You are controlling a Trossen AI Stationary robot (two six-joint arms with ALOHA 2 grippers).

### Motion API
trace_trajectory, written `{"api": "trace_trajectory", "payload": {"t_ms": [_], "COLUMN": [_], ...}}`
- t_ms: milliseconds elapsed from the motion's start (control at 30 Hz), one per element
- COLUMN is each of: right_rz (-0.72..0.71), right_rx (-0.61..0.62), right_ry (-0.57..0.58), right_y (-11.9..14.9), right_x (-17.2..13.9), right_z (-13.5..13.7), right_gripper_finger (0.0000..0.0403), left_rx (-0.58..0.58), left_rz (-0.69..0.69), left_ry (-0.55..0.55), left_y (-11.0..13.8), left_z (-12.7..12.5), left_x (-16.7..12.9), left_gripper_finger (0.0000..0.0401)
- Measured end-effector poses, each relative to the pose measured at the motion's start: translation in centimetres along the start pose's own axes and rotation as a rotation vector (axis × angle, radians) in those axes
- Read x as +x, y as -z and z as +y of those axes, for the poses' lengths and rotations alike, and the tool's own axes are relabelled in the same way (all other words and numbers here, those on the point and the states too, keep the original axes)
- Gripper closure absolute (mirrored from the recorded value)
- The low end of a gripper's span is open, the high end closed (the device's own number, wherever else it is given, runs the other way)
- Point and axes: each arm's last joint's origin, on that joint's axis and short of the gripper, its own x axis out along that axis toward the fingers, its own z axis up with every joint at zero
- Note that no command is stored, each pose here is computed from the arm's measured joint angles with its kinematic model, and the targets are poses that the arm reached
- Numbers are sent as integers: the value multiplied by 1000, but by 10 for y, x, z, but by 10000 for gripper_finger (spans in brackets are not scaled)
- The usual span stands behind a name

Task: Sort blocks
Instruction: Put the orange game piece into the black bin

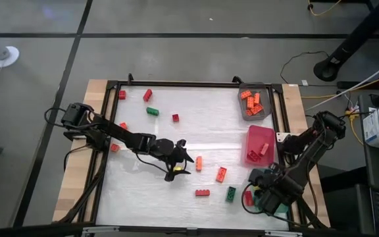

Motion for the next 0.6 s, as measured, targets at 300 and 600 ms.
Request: {"api": "trace_trajectory", "payload": {"t_ms": [300, 600], "right_rz": [-282, -293], "right_rx": [128, 202], "right_ry": [-92, -115], "right_y": [-37, -69], "right_x": [1, 3], "right_z": [7, 1], "right_gripper_finger": [189, 189], "left_rx": [374, 638], "left_rz": [-18, 133], "left_ry": [-44, -61], "left_y": [-10, -21], "left_z": [0, 14], "left_x": [6, 28], "left_gripper_finger": [162, 162]}}
